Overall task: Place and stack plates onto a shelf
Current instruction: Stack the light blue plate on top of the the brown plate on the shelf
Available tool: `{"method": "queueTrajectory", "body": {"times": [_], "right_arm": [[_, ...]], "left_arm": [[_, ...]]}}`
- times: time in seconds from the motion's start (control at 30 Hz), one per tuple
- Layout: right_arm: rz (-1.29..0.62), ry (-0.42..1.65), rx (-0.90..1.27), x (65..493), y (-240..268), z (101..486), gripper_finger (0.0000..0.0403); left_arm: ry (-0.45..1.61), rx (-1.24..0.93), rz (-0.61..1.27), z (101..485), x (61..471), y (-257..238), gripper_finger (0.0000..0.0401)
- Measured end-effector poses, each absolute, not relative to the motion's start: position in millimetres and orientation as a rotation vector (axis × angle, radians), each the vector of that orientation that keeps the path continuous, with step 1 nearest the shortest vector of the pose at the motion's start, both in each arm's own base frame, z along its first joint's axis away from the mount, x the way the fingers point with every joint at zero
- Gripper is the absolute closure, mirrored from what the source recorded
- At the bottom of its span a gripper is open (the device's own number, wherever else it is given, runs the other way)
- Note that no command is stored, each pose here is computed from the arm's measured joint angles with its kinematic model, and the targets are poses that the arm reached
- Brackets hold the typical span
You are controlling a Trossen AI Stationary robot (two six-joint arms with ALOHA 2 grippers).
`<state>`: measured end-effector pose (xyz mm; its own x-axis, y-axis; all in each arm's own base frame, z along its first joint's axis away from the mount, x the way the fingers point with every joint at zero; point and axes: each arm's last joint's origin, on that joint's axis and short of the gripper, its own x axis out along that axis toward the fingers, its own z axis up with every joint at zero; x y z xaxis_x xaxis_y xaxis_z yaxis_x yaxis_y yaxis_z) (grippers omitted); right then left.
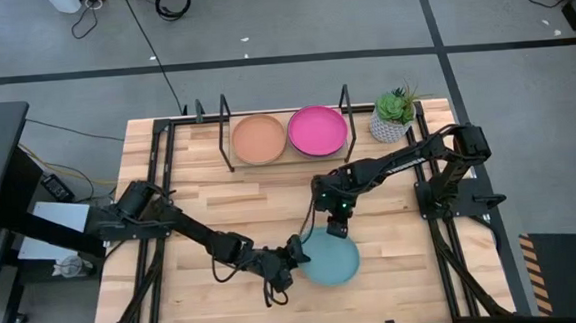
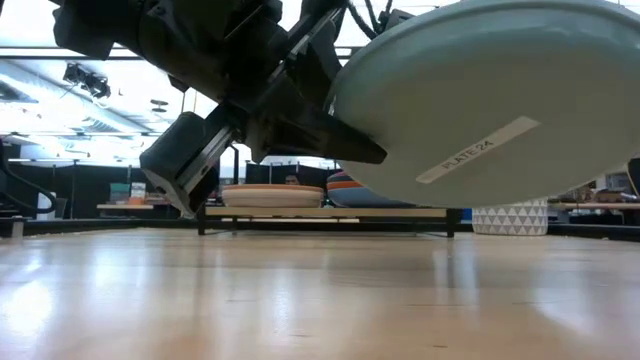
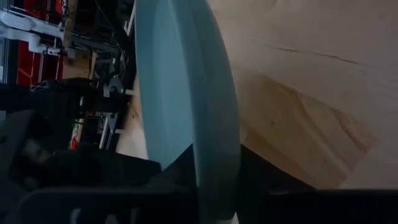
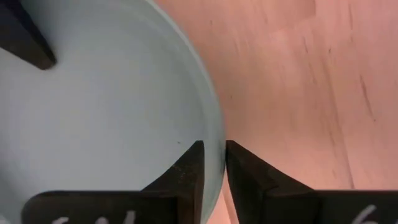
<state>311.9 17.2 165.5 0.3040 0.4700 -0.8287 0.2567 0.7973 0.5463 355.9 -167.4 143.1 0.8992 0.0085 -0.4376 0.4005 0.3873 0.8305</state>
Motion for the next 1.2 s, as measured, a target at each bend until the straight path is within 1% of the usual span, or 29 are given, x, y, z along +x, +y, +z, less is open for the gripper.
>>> {"method": "queueTrajectory", "body": {"times": [0.17, 0.43, 0.6, 0.73, 0.83, 0.97, 1.1, 1.2], "right_arm": [[0.133, 1.279, 0.62, 315, 12, 190, 0.032], [0.001, 1.18, 0.499, 303, 5, 251, 0.0318], [-0.063, 1.038, 0.421, 282, 12, 291, 0.0318], [-0.15, 0.923, 0.34, 263, 23, 313, 0.0318], [-0.187, 0.866, 0.307, 253, 34, 320, 0.0318], [-0.2, 0.848, 0.275, 245, 50, 321, 0.0318], [-0.203, 0.856, 0.24, 244, 64, 313, 0.0318], [-0.205, 0.875, 0.211, 245, 71, 304, 0.0318]], "left_arm": [[0.405, 1.155, -0.26, 143, 355, -169, 0.0338], [0.424, 1.153, -0.242, 142, 353, -172, 0.034], [0.512, 1.235, -0.127, 141, 346, -174, 0.0339], [0.585, 1.282, -0.037, 145, 339, -172, 0.0339], [0.666, 1.291, 0.074, 153, 333, -164, 0.0339], [0.751, 1.272, 0.237, 170, 323, -151, 0.0338], [0.809, 1.238, 0.364, 188, 310, -135, 0.0338], [0.877, 1.181, 0.447, 193, 307, -113, 0.0338]]}}
